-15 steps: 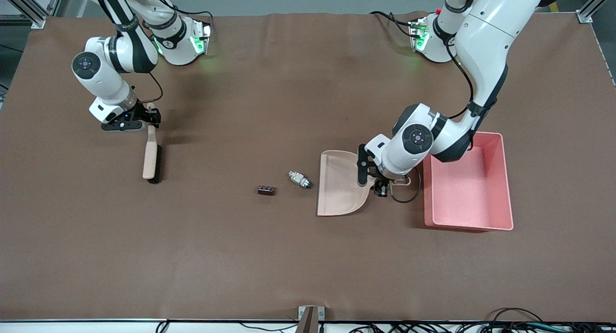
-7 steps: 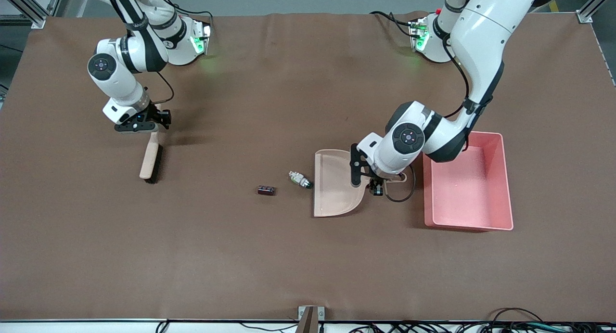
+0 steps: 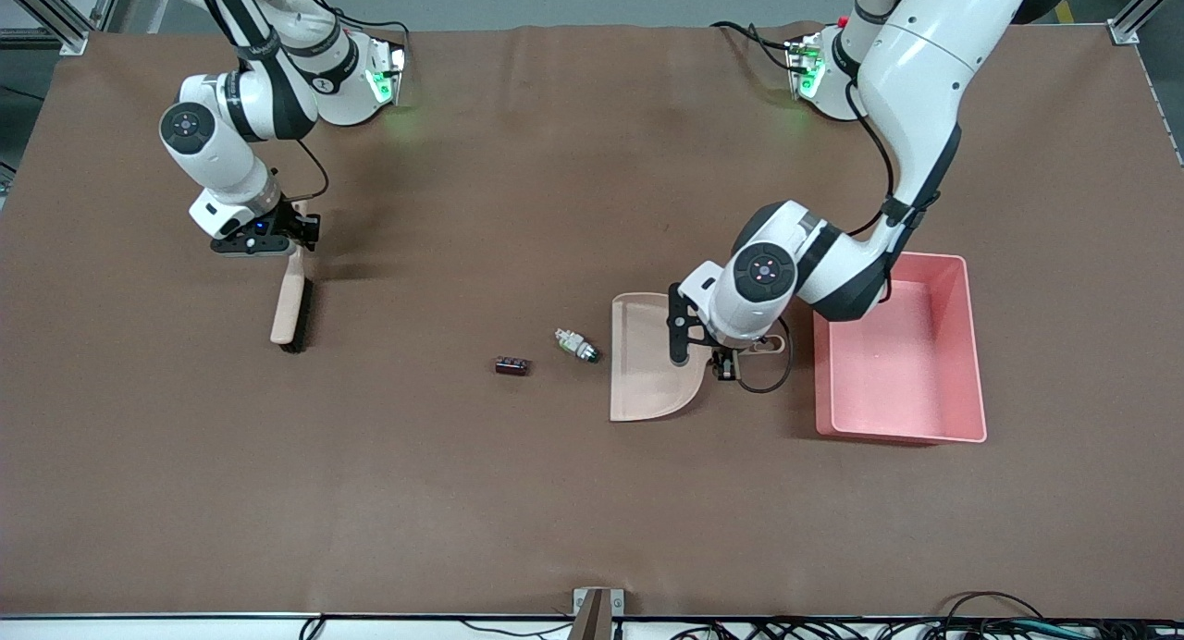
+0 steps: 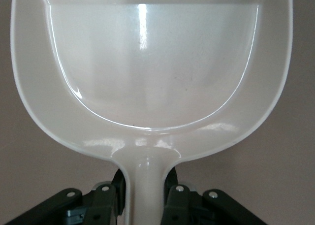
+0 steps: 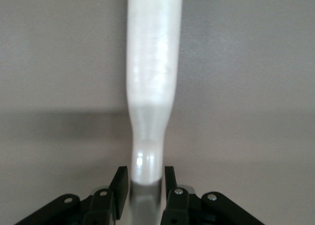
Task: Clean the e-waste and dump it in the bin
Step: 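Lift the brush with the right gripper and sweep the switch into the dustpan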
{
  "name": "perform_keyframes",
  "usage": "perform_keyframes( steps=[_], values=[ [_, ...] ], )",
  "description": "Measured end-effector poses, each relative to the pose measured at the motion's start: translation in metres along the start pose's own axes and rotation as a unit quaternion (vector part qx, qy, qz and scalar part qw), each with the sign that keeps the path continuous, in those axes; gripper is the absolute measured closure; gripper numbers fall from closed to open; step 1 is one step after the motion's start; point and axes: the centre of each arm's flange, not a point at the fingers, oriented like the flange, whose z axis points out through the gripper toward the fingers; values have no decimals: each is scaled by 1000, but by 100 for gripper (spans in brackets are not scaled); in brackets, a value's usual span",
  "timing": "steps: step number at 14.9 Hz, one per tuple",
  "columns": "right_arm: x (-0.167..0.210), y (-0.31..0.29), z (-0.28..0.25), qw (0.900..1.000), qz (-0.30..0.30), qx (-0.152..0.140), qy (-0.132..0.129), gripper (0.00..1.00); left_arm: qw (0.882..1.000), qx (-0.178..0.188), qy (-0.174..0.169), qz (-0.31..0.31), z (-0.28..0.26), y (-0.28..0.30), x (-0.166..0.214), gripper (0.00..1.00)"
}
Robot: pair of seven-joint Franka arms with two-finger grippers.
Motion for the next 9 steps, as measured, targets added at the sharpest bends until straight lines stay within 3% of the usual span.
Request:
perform_keyframes(
  steps=[2,9],
  values=[
    [0,3,0,1000,4,0,0,74,1000,2,-6,-2,-2,3,9,67],
    [12,-11,-9,1000,19,-1,15,74,1000,10,-16,18,5,10,29,67]
  ],
)
